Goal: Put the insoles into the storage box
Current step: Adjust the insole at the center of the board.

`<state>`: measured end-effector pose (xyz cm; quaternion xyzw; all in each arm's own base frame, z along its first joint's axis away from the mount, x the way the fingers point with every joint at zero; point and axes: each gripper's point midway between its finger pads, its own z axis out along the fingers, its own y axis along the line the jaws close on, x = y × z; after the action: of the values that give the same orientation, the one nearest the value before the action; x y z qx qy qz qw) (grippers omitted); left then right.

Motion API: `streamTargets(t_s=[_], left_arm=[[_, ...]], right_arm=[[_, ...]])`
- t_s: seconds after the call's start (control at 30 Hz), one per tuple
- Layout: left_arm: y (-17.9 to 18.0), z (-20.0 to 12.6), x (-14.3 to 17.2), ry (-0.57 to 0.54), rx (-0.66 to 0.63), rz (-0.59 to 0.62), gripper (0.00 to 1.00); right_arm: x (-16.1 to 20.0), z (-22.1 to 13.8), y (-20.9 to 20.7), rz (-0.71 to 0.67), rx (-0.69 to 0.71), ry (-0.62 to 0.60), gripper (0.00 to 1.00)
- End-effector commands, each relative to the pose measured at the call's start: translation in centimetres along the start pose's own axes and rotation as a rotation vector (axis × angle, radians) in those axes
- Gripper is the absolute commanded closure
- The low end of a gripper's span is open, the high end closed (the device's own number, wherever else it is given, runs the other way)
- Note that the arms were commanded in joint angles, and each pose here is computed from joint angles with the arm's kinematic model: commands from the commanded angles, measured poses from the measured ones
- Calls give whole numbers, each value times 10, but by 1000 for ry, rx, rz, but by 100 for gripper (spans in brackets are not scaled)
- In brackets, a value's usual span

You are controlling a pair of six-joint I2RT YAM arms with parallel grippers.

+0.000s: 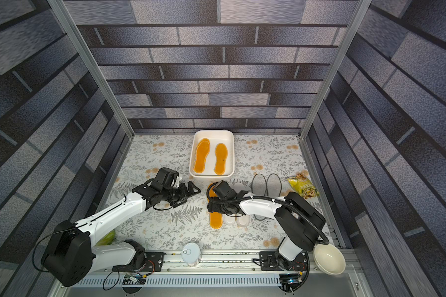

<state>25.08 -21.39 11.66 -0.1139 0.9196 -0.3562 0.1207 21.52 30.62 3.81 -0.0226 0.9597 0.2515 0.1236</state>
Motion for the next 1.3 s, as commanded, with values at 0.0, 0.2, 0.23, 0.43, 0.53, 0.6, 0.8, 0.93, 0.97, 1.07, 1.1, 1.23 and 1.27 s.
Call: streamTargets(t_s=[0.0,0.2,0.23,0.43,0.53,0.6,0.8,0.93,0.97,1.07,1.1,1.23,1.27], left_arm=[[7,4,6,27,-4,-25,0],[10,6,5,33,-8,-31,0],[10,6,5,33,-8,-32,0],[18,10,10,45,-22,-55,0],[29,13,13,47,-48,-84,0],[35,17,16,65,-58,-86,0],[33,30,15,91,-21,-76,0],[26,37,13,121,-3,-49,0],[24,38,12,129,-7,-39,1],[21,43,9,150,-22,-19,3],[21,45,9,159,-27,-18,5],[19,52,10,191,-40,9,5],[18,55,9,196,-39,22,5]], right_arm=[[-6,2,-5,21,44,-8,25],[-7,11,17,-8,-59,20,25],[-6,13,24,-20,-92,29,25],[-9,18,55,-57,-257,33,25],[-13,7,56,-80,-265,-4,25],[-13,-3,56,-102,-274,-30,25],[-14,-36,47,-155,-267,-97,24],[-18,-55,41,-168,-245,-137,24],[-20,-59,40,-167,-243,-147,24],[-25,-68,39,-159,-248,-169,24],[-27,-70,39,-156,-252,-177,24],[-29,-75,38,-147,-260,-189,24],[-30,-76,37,-145,-259,-189,24]])
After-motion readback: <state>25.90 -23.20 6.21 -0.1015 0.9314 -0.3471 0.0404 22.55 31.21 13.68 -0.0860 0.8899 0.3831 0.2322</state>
